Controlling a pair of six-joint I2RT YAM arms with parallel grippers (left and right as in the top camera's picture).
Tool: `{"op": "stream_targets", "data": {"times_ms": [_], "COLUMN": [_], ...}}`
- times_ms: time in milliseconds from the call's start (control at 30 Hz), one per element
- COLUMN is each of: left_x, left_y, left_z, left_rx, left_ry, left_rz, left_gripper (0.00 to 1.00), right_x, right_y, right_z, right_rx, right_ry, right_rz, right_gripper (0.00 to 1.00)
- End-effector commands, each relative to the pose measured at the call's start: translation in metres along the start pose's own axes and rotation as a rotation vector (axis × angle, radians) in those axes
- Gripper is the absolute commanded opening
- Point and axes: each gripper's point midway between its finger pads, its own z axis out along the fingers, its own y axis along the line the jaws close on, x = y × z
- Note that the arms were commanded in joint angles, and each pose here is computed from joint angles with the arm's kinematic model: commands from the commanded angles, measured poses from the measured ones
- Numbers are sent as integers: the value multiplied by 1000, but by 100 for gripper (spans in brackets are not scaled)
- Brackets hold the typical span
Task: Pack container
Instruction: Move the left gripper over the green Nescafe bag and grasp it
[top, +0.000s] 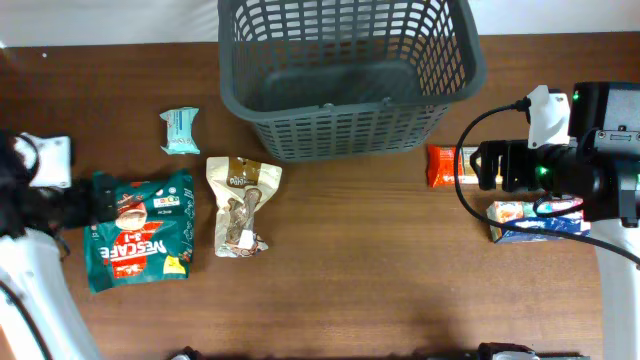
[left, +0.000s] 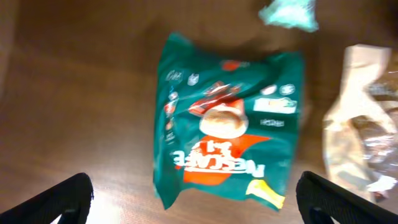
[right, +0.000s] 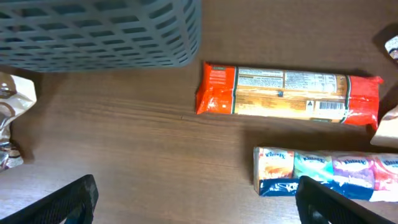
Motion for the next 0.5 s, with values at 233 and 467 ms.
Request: {"op": "stream_targets", "data": {"times_ms": [233, 467], "left_x": [-3, 16], "left_y": [27, 21], "left_z": [86, 138], "left_rx": [220, 307], "left_ry": [61, 182], "left_rz": [-45, -61], "left_gripper": [96, 93], "right_x": [7, 7], "right_y": [-9, -9], "right_z": [-3, -4], "right_rx": [61, 61], "right_ry": [33, 34], "right_rz": [9, 9], "right_gripper": [99, 99]}}
